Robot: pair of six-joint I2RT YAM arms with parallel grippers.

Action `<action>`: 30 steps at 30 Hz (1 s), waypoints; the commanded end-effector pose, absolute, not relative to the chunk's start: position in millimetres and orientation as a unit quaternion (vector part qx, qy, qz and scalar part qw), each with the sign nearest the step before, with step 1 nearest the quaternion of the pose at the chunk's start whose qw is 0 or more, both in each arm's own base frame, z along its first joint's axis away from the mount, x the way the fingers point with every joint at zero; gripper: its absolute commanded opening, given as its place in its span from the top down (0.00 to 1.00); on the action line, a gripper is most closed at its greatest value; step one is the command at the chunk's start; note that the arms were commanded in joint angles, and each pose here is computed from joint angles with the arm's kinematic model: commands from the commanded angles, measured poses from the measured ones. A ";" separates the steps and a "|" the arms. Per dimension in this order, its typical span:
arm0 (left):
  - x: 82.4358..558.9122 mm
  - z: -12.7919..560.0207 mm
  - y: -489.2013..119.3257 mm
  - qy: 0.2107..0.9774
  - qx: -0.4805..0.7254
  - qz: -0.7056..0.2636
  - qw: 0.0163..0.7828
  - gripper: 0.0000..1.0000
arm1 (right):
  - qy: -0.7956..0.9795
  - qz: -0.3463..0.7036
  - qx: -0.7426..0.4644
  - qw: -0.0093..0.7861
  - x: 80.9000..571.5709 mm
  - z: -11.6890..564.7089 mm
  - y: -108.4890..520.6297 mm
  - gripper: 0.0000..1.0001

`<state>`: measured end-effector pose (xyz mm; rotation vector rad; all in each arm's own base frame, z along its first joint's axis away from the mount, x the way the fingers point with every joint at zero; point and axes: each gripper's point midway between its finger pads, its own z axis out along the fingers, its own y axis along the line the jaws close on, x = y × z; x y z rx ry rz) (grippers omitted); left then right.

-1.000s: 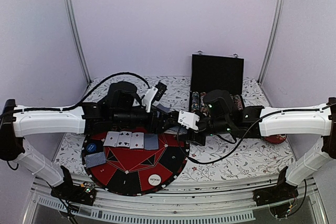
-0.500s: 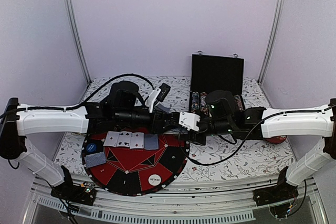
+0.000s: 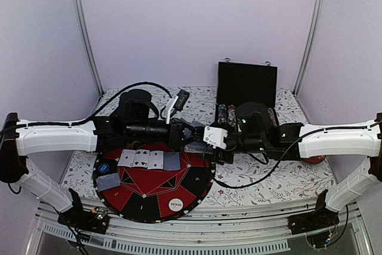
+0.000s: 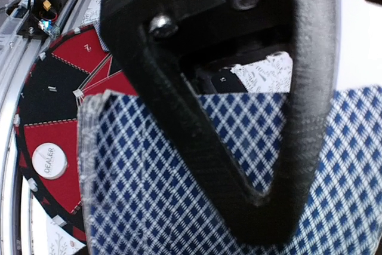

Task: Distribute texas hold em gaming equipment
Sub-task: Pass from the right arm to the left, then pass from the left arm to the right

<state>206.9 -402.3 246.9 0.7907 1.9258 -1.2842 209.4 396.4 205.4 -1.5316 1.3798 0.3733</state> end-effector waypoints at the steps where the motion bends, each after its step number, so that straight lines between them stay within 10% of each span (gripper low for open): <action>1: 191.1 258.0 -403.3 0.727 0.318 -0.511 0.331 1.00 | 0.575 0.110 -0.608 0.537 230.4 221.3 393.2 0.23; 11: 209.8 248.2 -391.1 0.767 0.294 -0.454 0.346 1.00 | 0.575 0.031 -0.620 0.532 233.4 211.0 389.0 0.00; 23: 214.7 244.2 -392.9 0.772 0.292 -0.444 0.348 1.00 | 0.543 0.081 -0.661 0.512 206.7 211.9 406.7 0.01; 30: 210.2 253.6 -394.7 0.759 0.300 -0.460 0.350 1.00 | 0.565 0.090 -0.659 0.489 210.5 199.9 414.7 0.22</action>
